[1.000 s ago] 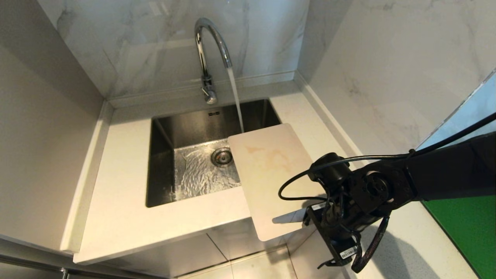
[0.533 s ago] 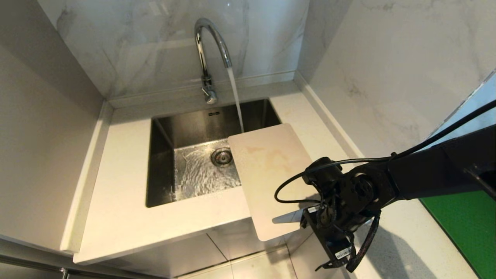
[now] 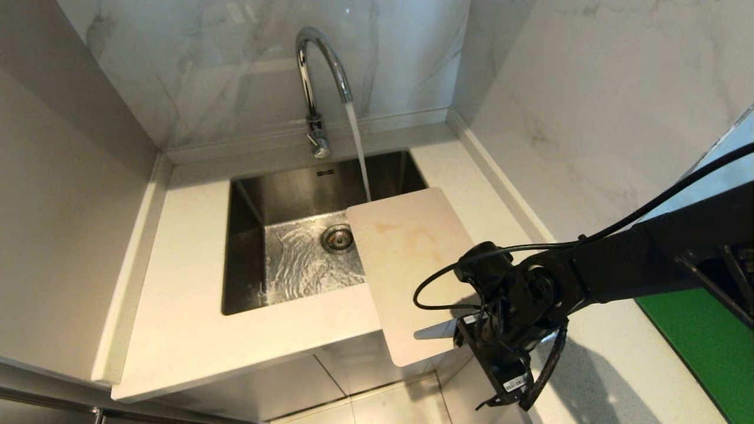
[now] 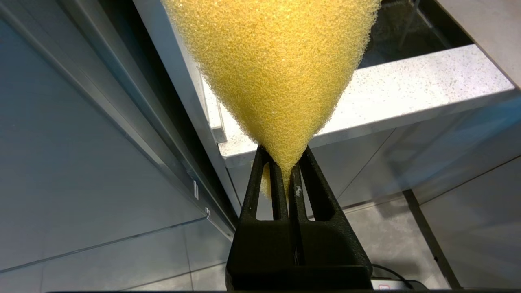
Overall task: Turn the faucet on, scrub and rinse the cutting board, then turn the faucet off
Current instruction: Pick up the cutting board
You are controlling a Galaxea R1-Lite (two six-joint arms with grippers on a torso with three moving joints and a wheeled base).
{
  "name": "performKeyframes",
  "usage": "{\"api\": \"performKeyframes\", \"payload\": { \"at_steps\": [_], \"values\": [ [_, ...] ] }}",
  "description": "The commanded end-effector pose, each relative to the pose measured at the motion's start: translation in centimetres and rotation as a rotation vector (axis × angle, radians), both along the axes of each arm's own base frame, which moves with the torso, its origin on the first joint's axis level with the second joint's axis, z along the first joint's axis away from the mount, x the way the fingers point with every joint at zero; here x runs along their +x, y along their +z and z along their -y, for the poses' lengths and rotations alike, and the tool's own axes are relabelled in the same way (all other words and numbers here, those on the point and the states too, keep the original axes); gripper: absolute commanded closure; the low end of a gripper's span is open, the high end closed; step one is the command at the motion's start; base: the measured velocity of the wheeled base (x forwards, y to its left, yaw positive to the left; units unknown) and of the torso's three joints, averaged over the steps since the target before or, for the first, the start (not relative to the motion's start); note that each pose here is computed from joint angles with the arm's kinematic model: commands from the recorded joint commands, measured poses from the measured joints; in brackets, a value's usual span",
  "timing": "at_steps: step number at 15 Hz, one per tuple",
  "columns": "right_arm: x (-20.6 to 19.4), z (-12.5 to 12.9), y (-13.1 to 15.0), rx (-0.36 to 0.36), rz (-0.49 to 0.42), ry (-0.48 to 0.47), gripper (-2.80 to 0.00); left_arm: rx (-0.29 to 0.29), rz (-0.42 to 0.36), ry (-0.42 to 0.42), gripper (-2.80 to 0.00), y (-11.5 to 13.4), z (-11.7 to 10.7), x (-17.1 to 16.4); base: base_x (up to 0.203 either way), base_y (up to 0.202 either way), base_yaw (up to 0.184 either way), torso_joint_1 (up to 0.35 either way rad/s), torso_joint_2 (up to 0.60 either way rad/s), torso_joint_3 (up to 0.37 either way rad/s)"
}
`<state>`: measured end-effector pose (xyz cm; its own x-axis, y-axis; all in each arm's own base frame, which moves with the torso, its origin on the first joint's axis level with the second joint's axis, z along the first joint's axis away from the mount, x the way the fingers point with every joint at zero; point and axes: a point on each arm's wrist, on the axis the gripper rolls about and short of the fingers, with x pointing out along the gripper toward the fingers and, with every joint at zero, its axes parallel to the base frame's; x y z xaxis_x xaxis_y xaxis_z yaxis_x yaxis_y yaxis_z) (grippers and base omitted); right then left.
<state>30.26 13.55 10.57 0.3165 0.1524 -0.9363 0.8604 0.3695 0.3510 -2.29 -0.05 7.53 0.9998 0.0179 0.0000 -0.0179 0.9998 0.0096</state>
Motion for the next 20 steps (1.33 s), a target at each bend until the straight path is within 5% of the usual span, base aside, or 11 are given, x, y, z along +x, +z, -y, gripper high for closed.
{"api": "performKeyframes", "payload": {
  "at_steps": [1, 20],
  "values": [
    [0.4, -0.1, -0.1, 0.004, 0.0, -0.01, -2.8, 0.0, 0.0, 0.001, 0.0, -0.1, 0.0, 0.0, 0.0, 0.0, 0.0, 0.0, 0.0, 0.0],
    [2.4, -0.3, -2.6, -0.023, -0.038, -0.006, -2.8, 0.0, 0.0, 0.001, 0.0, -0.1, 0.0, 0.0, 0.0, 0.0, 0.0, 0.0, 0.0, 0.0]
  ]
}}
